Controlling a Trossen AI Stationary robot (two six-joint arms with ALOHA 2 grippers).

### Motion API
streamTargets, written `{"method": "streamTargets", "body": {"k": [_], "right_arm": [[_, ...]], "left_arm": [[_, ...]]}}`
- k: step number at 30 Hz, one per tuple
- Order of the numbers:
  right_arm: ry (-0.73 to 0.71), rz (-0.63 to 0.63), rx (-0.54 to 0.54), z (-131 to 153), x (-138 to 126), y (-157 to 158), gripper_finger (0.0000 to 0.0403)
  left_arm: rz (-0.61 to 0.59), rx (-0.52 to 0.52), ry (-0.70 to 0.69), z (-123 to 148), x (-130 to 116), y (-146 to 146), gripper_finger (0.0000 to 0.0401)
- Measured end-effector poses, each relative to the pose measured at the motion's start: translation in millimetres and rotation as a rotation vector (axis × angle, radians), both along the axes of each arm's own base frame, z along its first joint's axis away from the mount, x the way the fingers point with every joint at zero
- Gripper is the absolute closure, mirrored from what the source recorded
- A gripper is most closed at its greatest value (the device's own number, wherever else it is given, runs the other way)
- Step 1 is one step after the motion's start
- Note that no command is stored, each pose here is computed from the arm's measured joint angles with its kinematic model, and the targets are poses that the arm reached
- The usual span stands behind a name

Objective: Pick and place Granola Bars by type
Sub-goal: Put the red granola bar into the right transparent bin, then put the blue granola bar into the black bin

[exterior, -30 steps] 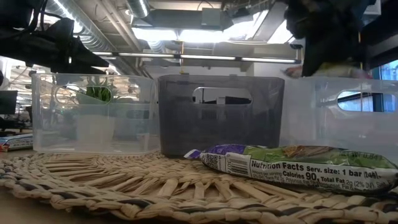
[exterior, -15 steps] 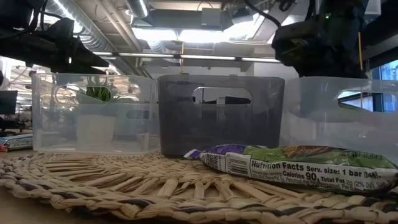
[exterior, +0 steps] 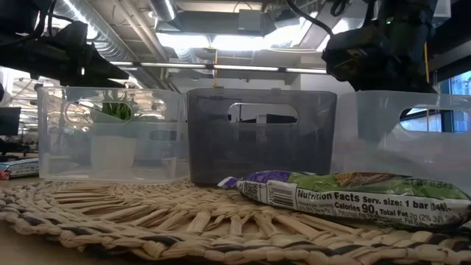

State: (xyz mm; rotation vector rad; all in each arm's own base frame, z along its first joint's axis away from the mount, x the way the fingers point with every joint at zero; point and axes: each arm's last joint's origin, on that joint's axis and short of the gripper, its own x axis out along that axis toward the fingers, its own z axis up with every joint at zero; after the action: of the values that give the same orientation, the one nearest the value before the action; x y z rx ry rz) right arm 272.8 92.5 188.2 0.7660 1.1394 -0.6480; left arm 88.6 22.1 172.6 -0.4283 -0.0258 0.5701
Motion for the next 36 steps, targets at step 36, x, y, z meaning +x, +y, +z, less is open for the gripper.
{"method": "streamTargets", "body": {"k": [36], "right_arm": [[-0.453, 0.583, -0.373, 163.3, -0.4, 70.4, 0.0219]], "left_arm": [[-0.024, -0.002, 0.000, 0.0, 0.4, -0.6, 0.0237]]}}
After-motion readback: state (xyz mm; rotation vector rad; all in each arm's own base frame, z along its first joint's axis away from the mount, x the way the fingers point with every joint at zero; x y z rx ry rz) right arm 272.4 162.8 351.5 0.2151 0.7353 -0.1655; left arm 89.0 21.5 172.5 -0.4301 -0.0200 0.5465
